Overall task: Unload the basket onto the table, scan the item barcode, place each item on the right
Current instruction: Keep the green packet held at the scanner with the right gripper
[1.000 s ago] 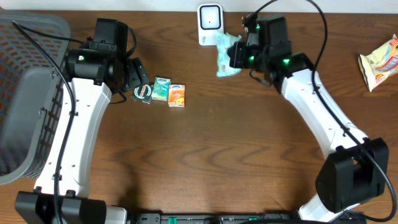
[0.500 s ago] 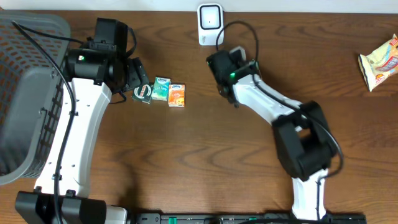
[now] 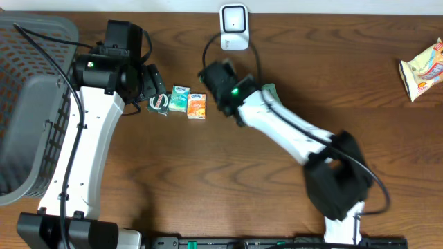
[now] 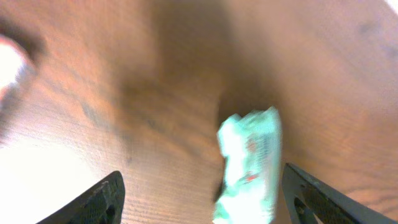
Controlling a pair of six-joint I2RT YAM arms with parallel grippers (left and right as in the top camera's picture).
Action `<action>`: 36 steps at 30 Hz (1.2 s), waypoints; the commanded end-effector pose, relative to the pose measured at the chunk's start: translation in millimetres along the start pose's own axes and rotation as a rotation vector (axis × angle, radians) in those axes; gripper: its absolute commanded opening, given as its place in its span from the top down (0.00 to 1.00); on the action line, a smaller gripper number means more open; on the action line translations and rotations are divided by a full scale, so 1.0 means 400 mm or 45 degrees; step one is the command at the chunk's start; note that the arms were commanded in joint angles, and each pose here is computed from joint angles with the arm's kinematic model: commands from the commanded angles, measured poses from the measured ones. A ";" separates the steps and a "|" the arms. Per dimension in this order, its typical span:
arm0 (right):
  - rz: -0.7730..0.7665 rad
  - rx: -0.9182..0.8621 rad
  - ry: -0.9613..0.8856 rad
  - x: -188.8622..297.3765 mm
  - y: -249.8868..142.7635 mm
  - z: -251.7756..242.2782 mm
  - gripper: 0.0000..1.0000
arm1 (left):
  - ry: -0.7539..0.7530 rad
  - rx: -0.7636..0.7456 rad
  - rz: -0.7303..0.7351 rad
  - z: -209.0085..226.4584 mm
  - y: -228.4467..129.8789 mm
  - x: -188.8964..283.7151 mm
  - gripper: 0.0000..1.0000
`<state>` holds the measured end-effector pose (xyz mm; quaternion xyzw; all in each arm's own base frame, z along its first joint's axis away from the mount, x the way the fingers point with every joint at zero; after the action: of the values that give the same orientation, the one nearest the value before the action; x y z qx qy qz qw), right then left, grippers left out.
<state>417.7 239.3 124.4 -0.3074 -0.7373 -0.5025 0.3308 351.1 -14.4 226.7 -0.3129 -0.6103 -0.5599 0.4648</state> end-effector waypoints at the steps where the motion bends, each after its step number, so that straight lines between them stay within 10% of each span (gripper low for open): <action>1: -0.086 -0.186 0.060 0.066 0.096 -0.120 0.24 | 0.011 0.018 -0.006 0.004 0.005 0.002 0.02; 14: 0.443 -0.156 0.485 -0.214 -0.140 -0.122 0.31 | 0.011 0.018 -0.006 0.004 0.005 0.002 0.02; 20: 0.535 -0.167 0.461 -0.270 -0.195 -0.106 0.69 | 0.011 0.018 -0.006 0.004 0.005 0.002 0.02; 24: 0.347 -0.251 0.471 -0.225 -0.071 -0.124 0.98 | 0.011 0.018 -0.006 0.004 0.005 0.002 0.02; 36: -0.678 -0.544 0.465 -0.095 0.432 -0.157 0.99 | 0.011 0.018 -0.006 0.004 0.005 0.002 0.02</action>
<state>578.2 226.4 171.5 -0.0910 -0.5911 -0.7391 0.3101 351.1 -14.4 226.7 -0.3129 -0.6103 -0.5599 0.4648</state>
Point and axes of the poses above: each gripper's point midway between its finger pads, its own x axis back along the fingers, its own z axis along the line the jaws close on, y = z × x, the point moved 1 cm from there along x, back along the fingers, and after that the axes turned 11 degrees about -x, right-handed, at the moved point
